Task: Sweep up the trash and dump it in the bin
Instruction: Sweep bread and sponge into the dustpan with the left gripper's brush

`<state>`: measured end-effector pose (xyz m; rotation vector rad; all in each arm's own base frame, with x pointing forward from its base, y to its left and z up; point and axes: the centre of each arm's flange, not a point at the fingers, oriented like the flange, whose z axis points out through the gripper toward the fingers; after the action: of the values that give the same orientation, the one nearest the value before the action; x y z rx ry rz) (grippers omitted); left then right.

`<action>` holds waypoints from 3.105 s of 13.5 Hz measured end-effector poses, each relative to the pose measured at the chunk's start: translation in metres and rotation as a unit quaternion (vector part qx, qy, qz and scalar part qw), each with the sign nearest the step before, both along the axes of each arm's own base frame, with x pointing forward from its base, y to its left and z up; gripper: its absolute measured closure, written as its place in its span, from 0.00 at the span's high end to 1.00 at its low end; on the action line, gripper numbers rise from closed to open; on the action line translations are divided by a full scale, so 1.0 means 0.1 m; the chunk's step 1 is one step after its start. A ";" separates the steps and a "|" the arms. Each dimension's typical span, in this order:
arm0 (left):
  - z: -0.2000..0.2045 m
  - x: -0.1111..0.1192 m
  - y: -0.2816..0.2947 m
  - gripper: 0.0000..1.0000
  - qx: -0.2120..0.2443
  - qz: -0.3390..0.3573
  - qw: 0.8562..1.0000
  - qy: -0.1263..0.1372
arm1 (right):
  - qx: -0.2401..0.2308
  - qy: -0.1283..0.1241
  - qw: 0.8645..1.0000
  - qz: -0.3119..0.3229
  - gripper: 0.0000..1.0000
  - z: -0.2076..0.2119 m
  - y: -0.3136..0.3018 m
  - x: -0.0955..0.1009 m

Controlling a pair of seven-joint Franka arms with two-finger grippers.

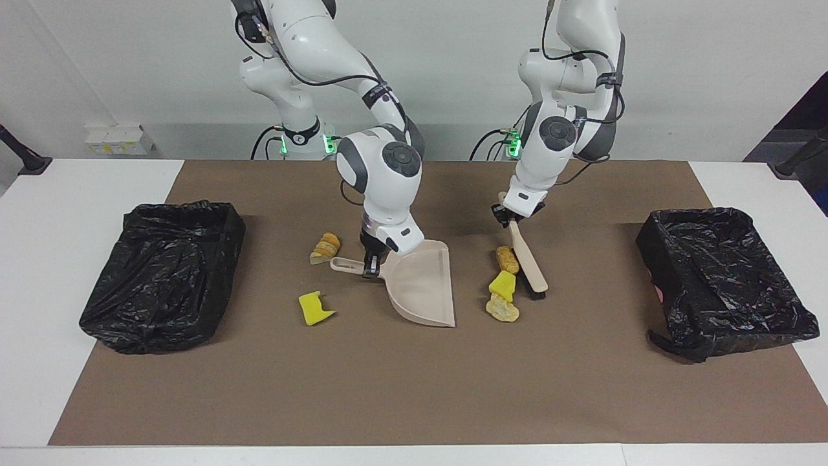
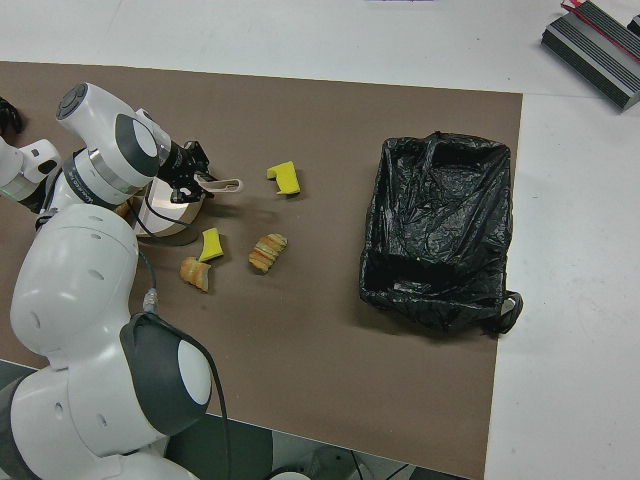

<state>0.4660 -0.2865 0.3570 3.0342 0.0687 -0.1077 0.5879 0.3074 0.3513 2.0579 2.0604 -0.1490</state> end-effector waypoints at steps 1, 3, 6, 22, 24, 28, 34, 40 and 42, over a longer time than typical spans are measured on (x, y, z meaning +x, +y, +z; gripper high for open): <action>0.00 -0.03 -0.06 0.26 -0.002 -0.017 1.000 -0.001 | 0.000 -0.001 1.000 0.001 0.32 0.01 0.02 -0.01; 0.01 -0.14 -0.23 0.26 -0.006 -0.051 0.999 -0.004 | 0.001 -0.001 1.000 0.000 0.32 0.00 0.03 -0.01; 0.13 -0.30 -0.55 0.26 -0.015 -0.099 0.995 -0.016 | 0.000 -0.001 1.000 0.000 0.32 0.00 0.03 -0.01; 0.74 0.81 0.56 0.26 0.047 -0.182 0.982 -0.033 | -0.001 0.000 1.000 -0.001 0.32 0.00 0.02 -0.01; 0.49 0.97 0.60 0.26 0.064 -0.208 0.976 -0.025 | -0.001 0.000 1.000 -0.001 0.32 0.00 0.02 -0.01; 0.14 0.91 0.35 0.26 0.063 -0.255 0.965 -0.001 | -0.001 0.001 1.000 -0.002 0.32 0.00 0.02 -0.01; 0.12 0.26 -0.16 0.26 0.023 -0.277 0.959 0.057 | -0.002 0.002 1.000 -0.002 0.32 -0.01 0.02 -0.01; 0.24 0.14 -0.37 0.26 -0.069 -0.221 0.970 0.069 | -0.002 0.002 1.000 -0.002 0.32 -0.01 0.02 -0.01; 0.49 0.25 -0.20 0.26 -0.081 -0.196 0.976 0.048 | -0.002 0.002 1.000 -0.003 0.32 -0.01 0.01 -0.01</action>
<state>0.4911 -0.3061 0.4064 2.8353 -0.5058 -0.2747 0.5865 0.3088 0.3500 2.0623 2.0558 -0.1592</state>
